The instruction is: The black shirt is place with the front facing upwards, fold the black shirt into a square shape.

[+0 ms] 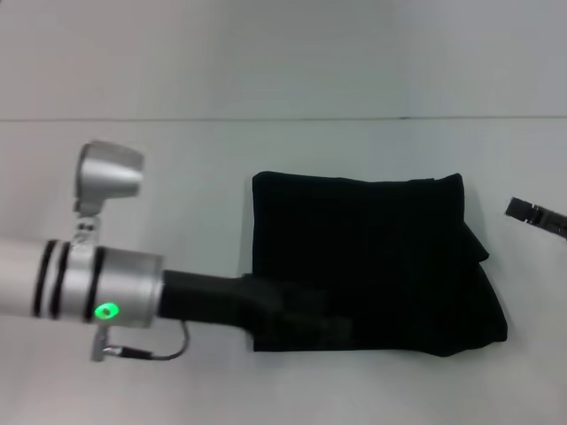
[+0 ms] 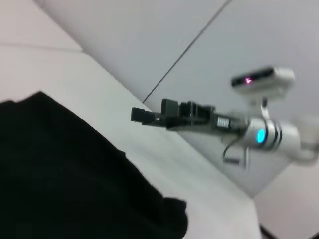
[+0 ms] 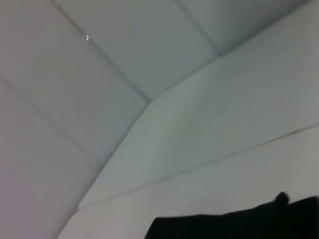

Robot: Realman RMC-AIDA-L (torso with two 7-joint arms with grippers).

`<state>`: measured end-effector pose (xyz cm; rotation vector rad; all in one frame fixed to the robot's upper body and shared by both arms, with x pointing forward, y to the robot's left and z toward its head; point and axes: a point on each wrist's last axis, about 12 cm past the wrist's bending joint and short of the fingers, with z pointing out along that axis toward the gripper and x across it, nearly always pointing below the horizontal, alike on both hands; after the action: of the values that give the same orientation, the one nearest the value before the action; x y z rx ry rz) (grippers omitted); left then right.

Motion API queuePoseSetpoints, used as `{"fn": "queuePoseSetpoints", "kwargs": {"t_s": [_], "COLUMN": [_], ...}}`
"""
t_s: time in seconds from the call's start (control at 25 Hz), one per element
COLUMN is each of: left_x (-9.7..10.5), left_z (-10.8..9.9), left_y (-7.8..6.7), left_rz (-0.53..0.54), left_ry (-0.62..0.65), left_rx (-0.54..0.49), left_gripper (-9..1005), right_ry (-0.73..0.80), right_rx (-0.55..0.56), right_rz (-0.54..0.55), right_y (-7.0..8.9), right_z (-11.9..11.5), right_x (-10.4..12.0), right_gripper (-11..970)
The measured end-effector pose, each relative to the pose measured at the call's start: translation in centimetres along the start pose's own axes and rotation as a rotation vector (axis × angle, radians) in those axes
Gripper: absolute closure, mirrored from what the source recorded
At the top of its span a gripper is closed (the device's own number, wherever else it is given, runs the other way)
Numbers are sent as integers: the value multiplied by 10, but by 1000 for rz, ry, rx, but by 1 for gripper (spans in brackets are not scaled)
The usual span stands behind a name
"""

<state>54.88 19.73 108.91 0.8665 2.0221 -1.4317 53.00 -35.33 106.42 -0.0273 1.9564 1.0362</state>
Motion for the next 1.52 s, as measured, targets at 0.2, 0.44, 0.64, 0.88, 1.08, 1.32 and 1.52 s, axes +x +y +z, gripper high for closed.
{"fn": "queuePoseSetpoints", "kwargs": {"t_s": [0.2,0.44,0.64,0.88,1.08,1.32,1.52], "left_x": [11,22,25,28,28,27,26], "left_z": [-17,-17,-16,-21,-23,-22,-22], "left_y": [2,2,3,3,4,4,4], "left_rz": [144,274,307,313,315,318,320], "left_ry": [9,14,8,-16,-17,-17,-17], "left_rx": [-24,-35,-39,-56,-60,-61,-63], "left_gripper": [117,118,120,121,121,122,121], "right_ry": [164,417,570,609,602,612,611], "right_rx": [-9,130,280,337,339,325,327], "right_rz": [78,81,0,-50,-31,-30,-31], "right_y": [13,39,62,71,68,68,67], "right_z": [13,53,86,108,115,122,124], "right_x": [-53,-99,-117,-115,-107,-100,-98], "right_gripper": [13,12,12,13,12,18,27]}}
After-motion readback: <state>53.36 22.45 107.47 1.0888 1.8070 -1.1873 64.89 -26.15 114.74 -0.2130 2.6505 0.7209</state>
